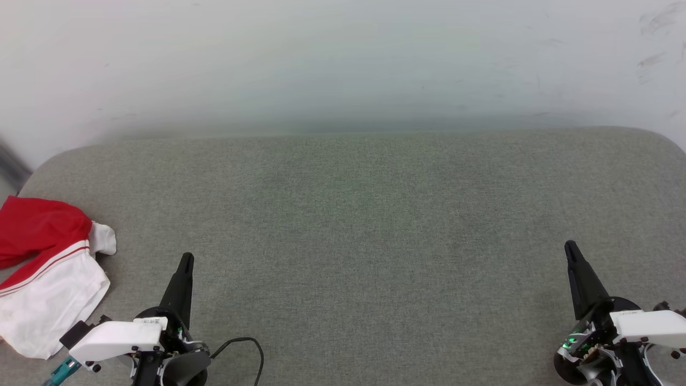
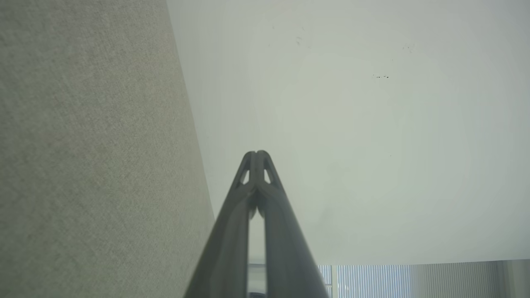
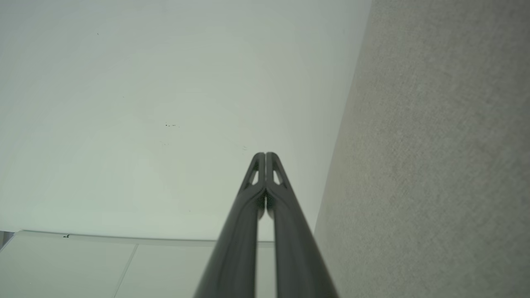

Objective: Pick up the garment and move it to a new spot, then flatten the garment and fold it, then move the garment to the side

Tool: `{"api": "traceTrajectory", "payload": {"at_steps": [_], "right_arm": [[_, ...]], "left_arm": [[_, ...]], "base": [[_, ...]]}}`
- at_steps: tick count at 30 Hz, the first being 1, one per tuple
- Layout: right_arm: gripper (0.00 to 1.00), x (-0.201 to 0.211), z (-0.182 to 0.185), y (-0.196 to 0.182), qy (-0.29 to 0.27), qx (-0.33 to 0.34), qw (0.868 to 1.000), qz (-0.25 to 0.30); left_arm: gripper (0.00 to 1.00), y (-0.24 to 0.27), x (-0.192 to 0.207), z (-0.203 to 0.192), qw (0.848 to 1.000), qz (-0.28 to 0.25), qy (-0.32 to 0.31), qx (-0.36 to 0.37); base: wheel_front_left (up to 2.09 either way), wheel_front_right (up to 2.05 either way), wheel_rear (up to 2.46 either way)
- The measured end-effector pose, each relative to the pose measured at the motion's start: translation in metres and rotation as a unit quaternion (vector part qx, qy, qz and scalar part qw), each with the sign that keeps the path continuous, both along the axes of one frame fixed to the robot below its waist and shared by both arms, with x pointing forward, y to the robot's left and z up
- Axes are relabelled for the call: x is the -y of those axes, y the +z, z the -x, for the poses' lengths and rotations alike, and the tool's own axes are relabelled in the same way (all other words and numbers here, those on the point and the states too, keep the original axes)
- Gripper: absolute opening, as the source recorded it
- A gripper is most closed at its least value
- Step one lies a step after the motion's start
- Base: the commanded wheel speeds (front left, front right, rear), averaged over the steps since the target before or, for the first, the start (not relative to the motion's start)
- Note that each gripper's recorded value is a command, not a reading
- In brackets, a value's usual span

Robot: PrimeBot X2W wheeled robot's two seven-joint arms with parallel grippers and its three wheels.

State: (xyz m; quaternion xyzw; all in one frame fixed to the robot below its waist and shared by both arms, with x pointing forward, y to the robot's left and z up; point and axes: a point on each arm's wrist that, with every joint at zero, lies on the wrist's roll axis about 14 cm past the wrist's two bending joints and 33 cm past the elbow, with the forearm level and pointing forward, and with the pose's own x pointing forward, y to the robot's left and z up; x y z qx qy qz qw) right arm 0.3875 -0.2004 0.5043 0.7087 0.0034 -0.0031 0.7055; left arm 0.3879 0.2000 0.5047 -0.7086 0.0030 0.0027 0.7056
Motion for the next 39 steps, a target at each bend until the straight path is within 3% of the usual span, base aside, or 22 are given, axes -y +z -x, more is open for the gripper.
{"api": "traceTrajectory", "payload": {"at_steps": [26,27,33,39], "right_arm": [[0.00,0.000,0.000,0.000,0.000,0.000,1.000,0.000],[1.00,0.000,0.000,0.000,0.000,0.000,1.000,0.000],[1.00,0.001,0.014,-0.029,-0.004,-0.043,0.999,-0.002],[1.00,0.004,0.014,-0.026,-0.014,-0.040,0.999,0.022]], "left_arm": [[0.00,0.000,0.000,0.000,1.000,0.000,0.000,0.000],[1.00,0.000,0.000,0.000,1.000,0.000,0.000,0.000],[1.00,-0.027,0.001,0.013,0.999,0.004,0.002,-0.040],[1.00,-0.022,-0.001,0.012,0.999,-0.019,0.012,-0.034]], "base": [[0.00,0.00,0.00],[0.00,0.00,0.00],[0.00,0.00,0.00],[0.00,0.00,0.00]]}}
